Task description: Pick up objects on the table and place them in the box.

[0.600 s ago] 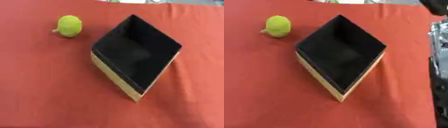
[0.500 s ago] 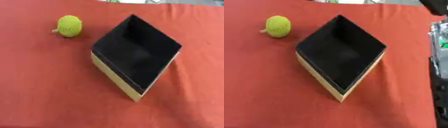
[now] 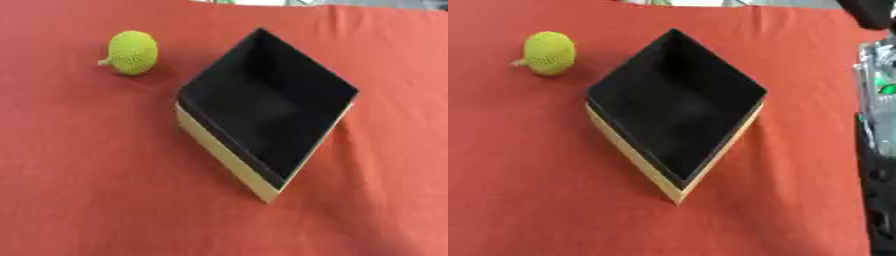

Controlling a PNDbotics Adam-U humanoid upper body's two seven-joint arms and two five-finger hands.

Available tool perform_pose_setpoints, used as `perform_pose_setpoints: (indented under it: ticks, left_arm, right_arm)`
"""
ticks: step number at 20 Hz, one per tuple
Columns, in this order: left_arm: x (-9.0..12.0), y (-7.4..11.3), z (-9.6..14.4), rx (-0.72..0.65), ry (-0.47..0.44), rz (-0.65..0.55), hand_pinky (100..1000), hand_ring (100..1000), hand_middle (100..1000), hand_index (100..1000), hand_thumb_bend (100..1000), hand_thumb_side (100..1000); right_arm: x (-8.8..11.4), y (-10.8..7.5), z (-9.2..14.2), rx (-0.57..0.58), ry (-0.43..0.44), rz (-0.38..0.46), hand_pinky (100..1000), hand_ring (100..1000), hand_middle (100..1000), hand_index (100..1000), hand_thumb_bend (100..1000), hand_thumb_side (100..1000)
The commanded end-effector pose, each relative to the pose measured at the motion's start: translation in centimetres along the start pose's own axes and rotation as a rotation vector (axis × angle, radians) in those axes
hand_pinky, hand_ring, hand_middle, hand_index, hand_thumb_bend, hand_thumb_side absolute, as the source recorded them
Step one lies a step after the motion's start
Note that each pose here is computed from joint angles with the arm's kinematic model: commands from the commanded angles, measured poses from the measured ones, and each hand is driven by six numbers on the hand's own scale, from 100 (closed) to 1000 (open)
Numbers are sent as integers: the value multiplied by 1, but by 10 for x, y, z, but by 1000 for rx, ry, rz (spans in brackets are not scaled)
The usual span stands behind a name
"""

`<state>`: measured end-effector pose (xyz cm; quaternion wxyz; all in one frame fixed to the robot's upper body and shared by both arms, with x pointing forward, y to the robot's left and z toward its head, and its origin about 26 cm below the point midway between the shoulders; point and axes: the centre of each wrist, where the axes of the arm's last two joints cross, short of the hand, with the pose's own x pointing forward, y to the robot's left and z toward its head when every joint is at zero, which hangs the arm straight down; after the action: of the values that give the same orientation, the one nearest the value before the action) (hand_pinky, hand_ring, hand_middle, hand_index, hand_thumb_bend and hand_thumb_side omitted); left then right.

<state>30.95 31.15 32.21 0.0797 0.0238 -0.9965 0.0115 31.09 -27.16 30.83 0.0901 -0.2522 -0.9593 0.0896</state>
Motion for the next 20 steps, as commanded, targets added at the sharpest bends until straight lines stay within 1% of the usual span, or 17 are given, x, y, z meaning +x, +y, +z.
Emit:
perform_pose_setpoints:
  ticks: [1, 6, 9, 11, 13, 14, 15, 16, 20]
  left_arm:
    - [-8, 18, -24, -85, -52, -125, 705, 725, 620, 740, 100, 100]
    - [-54, 59, -44, -195, -11, -309, 721, 749, 643, 763, 100, 100]
    - [-76, 70, -55, -257, 38, -375, 740, 770, 663, 766, 100, 100]
    - [-90, 72, -61, -309, 89, -397, 751, 779, 672, 773, 100, 100]
    - [-101, 72, -67, -348, 119, -419, 758, 786, 682, 780, 100, 100]
    - [-106, 70, -70, -362, 133, -430, 774, 797, 695, 785, 100, 100]
    - [-112, 68, -73, -376, 150, -442, 816, 814, 715, 789, 100, 100]
    - [-117, 66, -75, -393, 165, -456, 833, 826, 729, 791, 100, 100]
    - [-135, 57, -80, -460, 210, -523, 864, 880, 784, 813, 100, 100]
  right_arm:
    - [4, -9, -7, -22, -32, 27, 743, 685, 620, 773, 100, 294]
    - [3, -14, -7, -33, -27, 42, 754, 699, 634, 778, 100, 287]
    - [3, -16, -8, -18, -31, 53, 754, 698, 633, 775, 100, 259]
    - [3, -17, -8, -3, -33, 57, 754, 697, 632, 775, 100, 250]
    - [3, -18, -8, 4, -33, 61, 754, 697, 631, 775, 100, 256]
    - [3, -18, -8, 6, -32, 63, 755, 697, 632, 775, 100, 238]
    - [3, -19, -8, 8, -32, 65, 754, 697, 632, 775, 100, 233]
    - [3, -19, -9, 10, -33, 68, 755, 697, 632, 775, 100, 230]
    - [3, -20, -9, 15, -35, 74, 755, 697, 632, 776, 100, 216]
